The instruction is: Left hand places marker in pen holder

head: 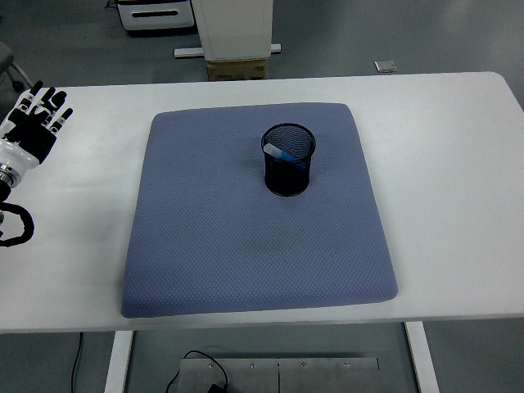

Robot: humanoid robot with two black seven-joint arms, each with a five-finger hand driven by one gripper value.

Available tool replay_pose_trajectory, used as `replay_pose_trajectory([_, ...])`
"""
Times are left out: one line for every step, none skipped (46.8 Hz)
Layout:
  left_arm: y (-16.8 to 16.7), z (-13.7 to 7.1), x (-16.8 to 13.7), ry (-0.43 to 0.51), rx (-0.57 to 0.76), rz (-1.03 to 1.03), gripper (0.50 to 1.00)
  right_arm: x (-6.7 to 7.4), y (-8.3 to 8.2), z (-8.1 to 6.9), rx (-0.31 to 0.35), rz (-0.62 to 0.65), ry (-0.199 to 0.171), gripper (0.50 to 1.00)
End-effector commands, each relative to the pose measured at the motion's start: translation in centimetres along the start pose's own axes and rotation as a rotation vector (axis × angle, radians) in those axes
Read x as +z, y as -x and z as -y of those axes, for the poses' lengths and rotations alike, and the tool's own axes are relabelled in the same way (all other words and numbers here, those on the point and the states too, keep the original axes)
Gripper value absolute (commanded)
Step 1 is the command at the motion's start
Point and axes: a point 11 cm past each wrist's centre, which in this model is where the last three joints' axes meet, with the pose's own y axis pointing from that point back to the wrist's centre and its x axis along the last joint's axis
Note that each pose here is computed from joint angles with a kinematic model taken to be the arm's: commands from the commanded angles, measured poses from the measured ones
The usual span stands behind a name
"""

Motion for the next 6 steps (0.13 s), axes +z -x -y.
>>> replay_pose_trajectory([0.05, 0.0, -0.17, -0.004, -0.002, 0.001, 1.0, -0.09, 0.08, 0.01, -0.002, -0.003, -0.002, 1.0])
replay_pose_trajectory([0.12, 0.01, -0.43, -0.007, -0.003, -0.002, 1.0, -0.18, 0.12, 0.01, -0.002, -0.003, -0.003, 1.0])
replay_pose_trajectory([0.24, 0.07, -0.45, -0.007, -0.007, -0.003, 1.0, -0.18, 0.12, 0.01, -0.002, -0.002, -0.003, 1.0])
replay_pose_trajectory([0.33, 0.1, -0.59, -0.009, -0.008, -0.005, 1.0, -0.18, 0.12, 0.01, -0.002, -0.002, -0.003, 1.0])
replay_pose_trajectory([0.32, 0.08, -0.71, -0.011, -0.008, -0.006, 1.0, -0.18, 0.12, 0.01, -0.002, -0.002, -0.003, 1.0])
replay_pose_trajectory([0.37, 0.11, -0.66, -0.01, -0.009, -0.006, 1.0, -0.28, 0.15, 0.02, -0.003, 0.002, -0.005, 1.0])
